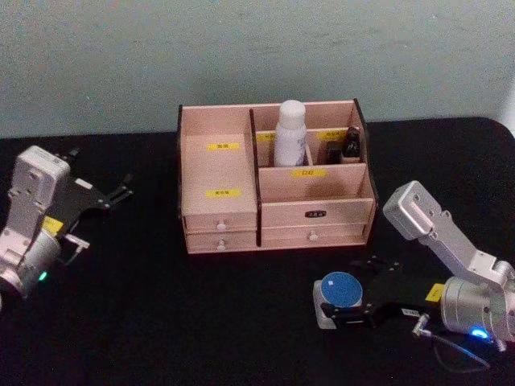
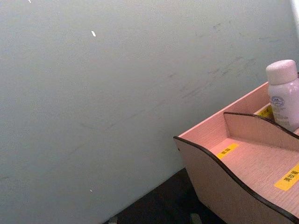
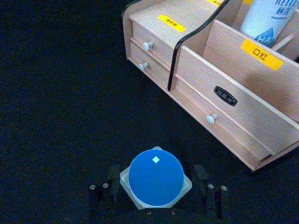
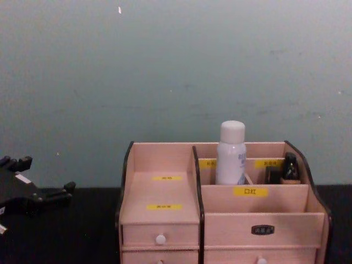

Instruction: Pick up the facial cleanser and watermelon frost from the table and place them into the tiered storage box.

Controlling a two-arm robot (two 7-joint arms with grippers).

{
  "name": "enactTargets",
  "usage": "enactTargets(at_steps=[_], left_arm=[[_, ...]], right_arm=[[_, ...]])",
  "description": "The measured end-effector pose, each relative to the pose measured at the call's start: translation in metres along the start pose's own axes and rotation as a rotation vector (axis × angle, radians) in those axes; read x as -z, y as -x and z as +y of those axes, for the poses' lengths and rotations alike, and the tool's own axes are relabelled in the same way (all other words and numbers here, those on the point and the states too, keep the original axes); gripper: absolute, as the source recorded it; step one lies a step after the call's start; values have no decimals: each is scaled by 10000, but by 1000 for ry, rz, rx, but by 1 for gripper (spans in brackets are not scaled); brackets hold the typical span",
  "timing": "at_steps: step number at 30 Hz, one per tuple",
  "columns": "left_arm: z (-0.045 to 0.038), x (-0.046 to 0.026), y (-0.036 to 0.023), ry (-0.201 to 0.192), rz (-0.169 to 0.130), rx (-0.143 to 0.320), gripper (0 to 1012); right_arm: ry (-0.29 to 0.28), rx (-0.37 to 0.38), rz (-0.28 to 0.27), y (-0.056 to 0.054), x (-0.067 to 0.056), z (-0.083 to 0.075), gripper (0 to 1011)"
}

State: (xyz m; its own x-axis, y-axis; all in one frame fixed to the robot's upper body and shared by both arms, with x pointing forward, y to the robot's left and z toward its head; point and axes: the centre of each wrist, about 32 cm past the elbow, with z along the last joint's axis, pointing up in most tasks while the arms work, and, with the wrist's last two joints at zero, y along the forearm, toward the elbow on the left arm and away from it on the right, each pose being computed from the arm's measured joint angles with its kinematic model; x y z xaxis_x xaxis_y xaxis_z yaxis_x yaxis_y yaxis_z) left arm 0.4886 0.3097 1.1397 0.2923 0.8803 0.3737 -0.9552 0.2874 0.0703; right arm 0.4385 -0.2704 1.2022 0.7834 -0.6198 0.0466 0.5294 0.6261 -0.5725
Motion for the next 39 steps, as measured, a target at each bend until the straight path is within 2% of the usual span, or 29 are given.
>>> enactTargets(at_steps=[29,32,39], left_arm=[[0,0,0,0,0,0,1001],[0,0,0,0,0,0,1001],[0,0,0,0,0,0,1001]], right_arm=[[20,-1,15,7,8,35,995],[20,-1,14,6,8,34,942],[19,0,14,6,9,32,750]])
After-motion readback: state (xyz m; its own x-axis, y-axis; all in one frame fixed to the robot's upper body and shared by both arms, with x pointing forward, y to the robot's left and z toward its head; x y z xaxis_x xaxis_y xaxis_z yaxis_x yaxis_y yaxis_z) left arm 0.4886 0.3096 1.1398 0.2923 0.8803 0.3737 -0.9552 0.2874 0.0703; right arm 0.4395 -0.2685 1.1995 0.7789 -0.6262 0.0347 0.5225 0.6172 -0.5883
